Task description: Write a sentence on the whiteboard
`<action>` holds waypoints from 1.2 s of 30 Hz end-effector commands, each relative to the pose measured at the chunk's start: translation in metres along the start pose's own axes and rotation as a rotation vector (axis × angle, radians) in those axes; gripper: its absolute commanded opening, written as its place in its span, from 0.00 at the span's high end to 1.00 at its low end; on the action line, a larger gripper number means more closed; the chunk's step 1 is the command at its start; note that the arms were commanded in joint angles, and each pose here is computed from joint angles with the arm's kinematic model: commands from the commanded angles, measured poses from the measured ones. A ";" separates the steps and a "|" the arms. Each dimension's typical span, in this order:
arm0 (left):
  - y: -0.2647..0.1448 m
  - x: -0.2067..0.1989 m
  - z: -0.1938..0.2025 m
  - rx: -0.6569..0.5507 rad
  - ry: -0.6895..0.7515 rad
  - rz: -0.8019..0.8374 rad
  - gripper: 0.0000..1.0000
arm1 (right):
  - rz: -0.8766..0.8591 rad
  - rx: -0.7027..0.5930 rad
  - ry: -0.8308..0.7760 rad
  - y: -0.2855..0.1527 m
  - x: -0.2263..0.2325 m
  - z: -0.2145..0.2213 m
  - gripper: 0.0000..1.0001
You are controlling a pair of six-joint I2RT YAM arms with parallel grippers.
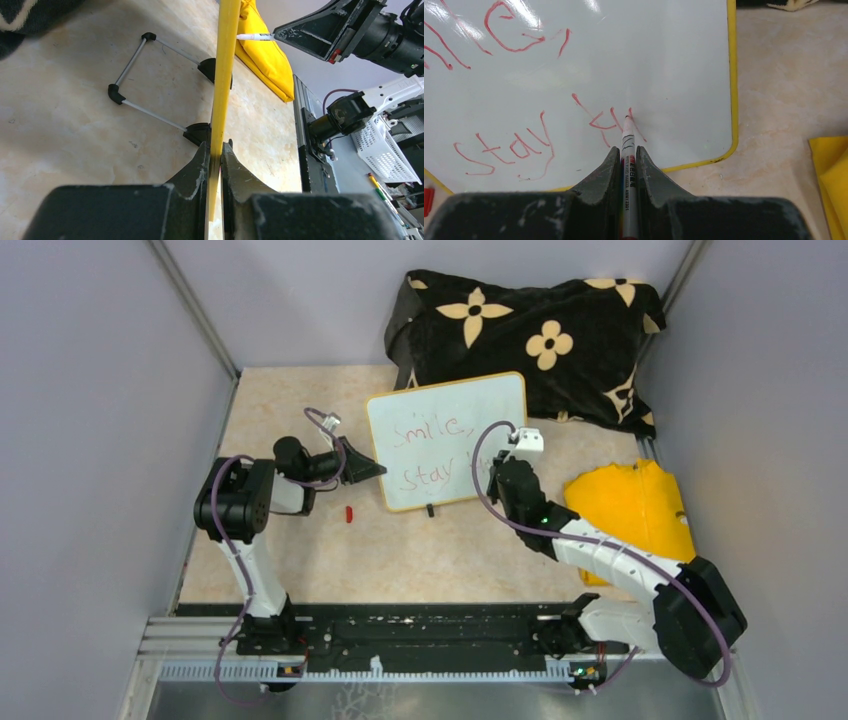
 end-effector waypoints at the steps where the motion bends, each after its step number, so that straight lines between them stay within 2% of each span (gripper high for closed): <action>1: 0.004 0.008 0.012 0.024 -0.064 -0.024 0.96 | 0.016 -0.087 0.045 0.006 0.000 -0.036 1.00; 14: 0.004 0.008 0.012 0.025 -0.065 -0.024 0.98 | 0.048 -0.107 0.061 0.010 -0.011 -0.046 1.00; 36: 0.004 0.008 0.012 0.025 -0.067 -0.027 0.98 | 0.077 -0.025 0.061 0.006 -0.025 -0.010 1.00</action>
Point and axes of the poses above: each gripper's point midway between its finger pads, its own y axis out along the fingers, its own x axis along the line the jaws close on, z = x × y, the point moved 2 cm from there along -y, back along the fingers, and after that the axes turned 8 degrees about -y, right-handed, at the moved point
